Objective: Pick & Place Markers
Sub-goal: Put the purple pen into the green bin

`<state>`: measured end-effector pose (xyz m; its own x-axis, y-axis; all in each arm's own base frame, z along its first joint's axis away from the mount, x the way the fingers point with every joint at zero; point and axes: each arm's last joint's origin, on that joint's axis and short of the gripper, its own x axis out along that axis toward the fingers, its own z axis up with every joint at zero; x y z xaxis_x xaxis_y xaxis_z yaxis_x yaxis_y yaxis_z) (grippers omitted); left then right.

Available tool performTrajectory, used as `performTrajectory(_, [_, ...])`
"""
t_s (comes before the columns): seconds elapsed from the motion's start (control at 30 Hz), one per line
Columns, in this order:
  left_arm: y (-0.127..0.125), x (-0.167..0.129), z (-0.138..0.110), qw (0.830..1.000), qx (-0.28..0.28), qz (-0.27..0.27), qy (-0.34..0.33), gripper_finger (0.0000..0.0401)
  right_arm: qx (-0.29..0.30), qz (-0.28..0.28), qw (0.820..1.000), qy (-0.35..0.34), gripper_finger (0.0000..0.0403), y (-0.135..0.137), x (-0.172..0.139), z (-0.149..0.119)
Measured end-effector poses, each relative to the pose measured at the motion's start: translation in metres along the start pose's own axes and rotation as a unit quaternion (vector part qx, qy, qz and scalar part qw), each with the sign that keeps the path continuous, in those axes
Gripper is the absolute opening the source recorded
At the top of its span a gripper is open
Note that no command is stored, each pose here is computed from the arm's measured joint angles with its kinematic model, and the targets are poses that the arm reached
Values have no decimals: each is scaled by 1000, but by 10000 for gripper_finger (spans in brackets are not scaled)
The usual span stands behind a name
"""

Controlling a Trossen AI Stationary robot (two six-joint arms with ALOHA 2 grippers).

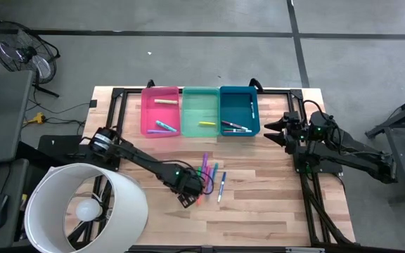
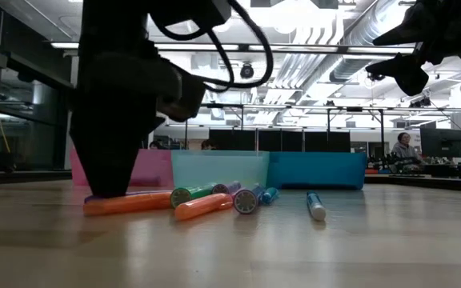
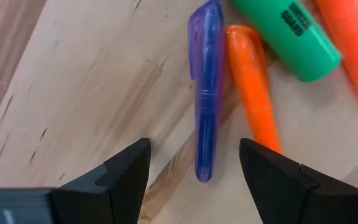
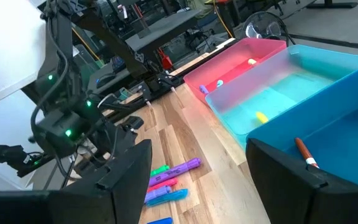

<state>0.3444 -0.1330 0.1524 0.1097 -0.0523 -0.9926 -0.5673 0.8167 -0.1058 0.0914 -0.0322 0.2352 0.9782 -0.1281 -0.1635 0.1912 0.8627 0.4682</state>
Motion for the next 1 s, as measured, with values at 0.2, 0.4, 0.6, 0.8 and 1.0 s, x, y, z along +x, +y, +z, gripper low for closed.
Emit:
performTrajectory(0.2, [3,3,9,1000,9,-1,7,240,0,0,1000,1,250,0,0,0])
performTrajectory(0.4, [9,-1,24,1000,9,-9,14,240,0,0,1000,1,250,0,0,0])
performTrajectory(0.6, [11,-3,39,1000,-4,-19,-24,240,0,0,1000,1,250,0,0,0])
performTrajectory(0.8, [10,6,41,999,-10,0,-36,240,0,0,1000,0,250,0,0,0])
performTrajectory(1.0, [9,16,38,999,-38,13,-24,240,0,0,1000,0,250,0,0,0])
